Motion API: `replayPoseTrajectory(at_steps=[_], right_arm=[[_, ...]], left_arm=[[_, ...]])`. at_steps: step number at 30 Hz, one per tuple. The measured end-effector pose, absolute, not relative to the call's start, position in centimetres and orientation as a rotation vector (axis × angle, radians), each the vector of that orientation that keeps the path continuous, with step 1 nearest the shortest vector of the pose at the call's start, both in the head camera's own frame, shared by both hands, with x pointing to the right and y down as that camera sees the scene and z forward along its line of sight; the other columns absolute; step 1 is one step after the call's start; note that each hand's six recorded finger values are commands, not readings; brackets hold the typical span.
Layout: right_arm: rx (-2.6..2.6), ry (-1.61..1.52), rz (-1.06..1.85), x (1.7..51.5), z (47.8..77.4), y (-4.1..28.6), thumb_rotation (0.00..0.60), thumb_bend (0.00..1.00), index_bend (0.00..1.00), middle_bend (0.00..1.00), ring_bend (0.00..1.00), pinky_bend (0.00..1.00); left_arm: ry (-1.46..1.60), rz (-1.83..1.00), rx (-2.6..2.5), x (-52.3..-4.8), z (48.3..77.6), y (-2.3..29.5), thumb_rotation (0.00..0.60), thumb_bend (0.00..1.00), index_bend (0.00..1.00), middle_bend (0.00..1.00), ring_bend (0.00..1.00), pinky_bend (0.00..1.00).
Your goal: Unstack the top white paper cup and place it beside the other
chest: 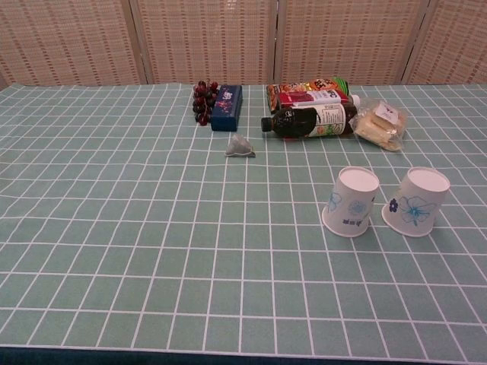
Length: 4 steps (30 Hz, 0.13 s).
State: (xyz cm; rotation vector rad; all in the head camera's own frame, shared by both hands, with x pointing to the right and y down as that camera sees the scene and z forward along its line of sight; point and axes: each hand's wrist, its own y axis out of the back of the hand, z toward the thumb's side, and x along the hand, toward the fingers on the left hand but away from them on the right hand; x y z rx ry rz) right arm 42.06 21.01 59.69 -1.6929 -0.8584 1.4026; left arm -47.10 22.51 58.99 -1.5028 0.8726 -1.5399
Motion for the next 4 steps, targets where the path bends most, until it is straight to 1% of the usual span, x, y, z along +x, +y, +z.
replayPoseTrajectory(at_steps=[4], right_arm=[[-1.686,-0.852,1.418,42.17,59.93,21.02,0.600,0.25,0.00,0.00,0.00,0.00]], left_arm=[[0.870,-1.527,-1.503,-46.80,58.82,22.65,0.600,0.39,0.19,0.17,0.14,0.21]])
